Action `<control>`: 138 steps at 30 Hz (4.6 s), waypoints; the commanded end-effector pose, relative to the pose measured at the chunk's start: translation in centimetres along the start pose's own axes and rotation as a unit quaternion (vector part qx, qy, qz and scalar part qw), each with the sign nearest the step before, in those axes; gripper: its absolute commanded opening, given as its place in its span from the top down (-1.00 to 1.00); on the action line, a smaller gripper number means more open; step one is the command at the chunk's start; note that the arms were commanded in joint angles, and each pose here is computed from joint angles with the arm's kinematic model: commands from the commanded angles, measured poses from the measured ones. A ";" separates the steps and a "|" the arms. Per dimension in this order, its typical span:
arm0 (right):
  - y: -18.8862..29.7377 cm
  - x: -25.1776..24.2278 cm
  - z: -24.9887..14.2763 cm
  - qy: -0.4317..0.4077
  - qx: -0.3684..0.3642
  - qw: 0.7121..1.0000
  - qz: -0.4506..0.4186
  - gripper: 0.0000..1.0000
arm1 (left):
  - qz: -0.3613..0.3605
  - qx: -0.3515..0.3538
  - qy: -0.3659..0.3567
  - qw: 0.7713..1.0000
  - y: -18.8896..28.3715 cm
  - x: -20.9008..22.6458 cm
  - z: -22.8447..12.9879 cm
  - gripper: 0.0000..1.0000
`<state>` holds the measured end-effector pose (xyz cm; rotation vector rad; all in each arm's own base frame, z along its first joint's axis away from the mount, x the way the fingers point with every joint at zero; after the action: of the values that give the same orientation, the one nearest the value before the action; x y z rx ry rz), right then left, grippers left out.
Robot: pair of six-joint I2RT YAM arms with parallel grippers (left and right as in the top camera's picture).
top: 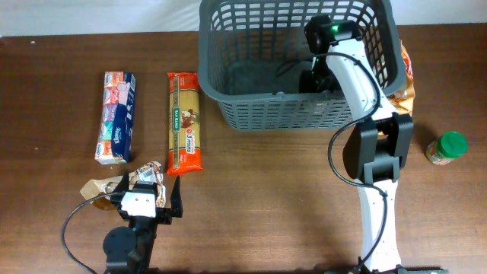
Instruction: Pack container
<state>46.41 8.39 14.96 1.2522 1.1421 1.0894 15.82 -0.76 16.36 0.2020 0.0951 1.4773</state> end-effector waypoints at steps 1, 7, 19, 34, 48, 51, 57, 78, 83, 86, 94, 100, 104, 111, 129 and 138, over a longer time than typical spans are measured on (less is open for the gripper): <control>-0.6 0.1 -0.2 0.001 0.005 1.000 -0.008 0.15 | 0.005 -0.002 0.003 1.000 0.0 0.1 -0.1 -0.99; -0.8 0.1 -0.2 0.002 0.008 1.000 -0.009 -0.24 | 0.005 -0.002 0.003 1.000 0.0 0.1 -0.1 -0.99; 1.7 0.2 0.3 0.027 -0.023 0.999 0.002 -0.78 | 0.005 -0.002 0.003 1.000 0.0 0.1 -0.1 -0.99; 26.1 -9.6 -3.8 -0.106 -0.350 0.925 0.098 -0.98 | 0.005 -0.002 0.004 1.000 0.0 0.1 -0.1 -0.99; 28.0 -30.3 -13.9 -0.428 -0.316 0.846 0.019 -0.98 | 0.005 -0.002 0.003 1.000 0.0 0.1 -0.1 -0.98; 23.5 -32.4 -14.3 -0.465 -0.223 0.857 0.013 -0.98 | 0.005 -0.002 0.004 1.000 0.0 0.1 -0.1 -0.98; 14.9 -34.5 -13.1 -0.494 -0.109 0.862 0.014 -0.98 | 0.005 -0.002 0.004 1.000 0.0 0.1 -0.1 -0.98; 1.7 -34.5 -12.2 -0.490 -0.054 0.870 0.020 -0.98 | 0.005 -0.002 0.003 1.000 0.0 0.1 -0.1 -0.99; 1.0 -34.5 -11.9 -0.497 -0.049 0.866 0.023 -0.97 | 0.005 -0.002 0.003 1.000 0.0 0.1 -0.1 -0.98; 0.0 -34.6 -11.8 -0.507 -0.035 0.861 0.026 -0.98 | 0.005 -0.002 0.003 1.000 0.0 0.1 -0.1 -0.98; -2.6 -34.7 -11.1 -0.501 -0.011 0.865 0.029 -0.97 | 0.005 -0.002 0.003 1.000 0.0 0.1 -0.1 -0.99; -3.5 -34.8 -11.1 -0.501 0.000 0.865 0.029 -0.97 | 0.005 -0.002 0.004 1.000 0.0 0.1 -0.1 -0.99; -4.3 -34.8 -11.0 -0.500 0.008 0.865 0.029 -0.98 | 0.005 -0.002 0.003 1.000 0.0 0.1 -0.1 -0.99; -6.7 -34.3 -10.6 -0.473 0.034 0.880 0.025 -0.98 | 0.005 -0.002 0.004 1.000 0.0 0.1 -0.1 -0.99; -7.9 -34.3 -10.2 -0.460 0.038 0.887 -0.001 -0.71 | 0.005 -0.002 0.003 1.000 0.0 0.1 -0.1 -0.99; -7.9 -34.2 -10.3 -0.461 0.044 0.886 -0.001 0.74 | 0.005 -0.002 0.003 1.000 0.0 0.1 -0.1 -0.99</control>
<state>32.05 -24.66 9.13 1.5646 0.4185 0.3469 15.82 -0.76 16.36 0.2020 0.0951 1.4773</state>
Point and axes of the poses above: each gripper's point midway between its finger pads, its own y axis back along the fingers, its own x axis along the line the jaws close on, z = x × y, the point moved 8 cm from there along y, back along the fingers, and after that the axes turned 1 degree about -y, right-handed, at the moved point
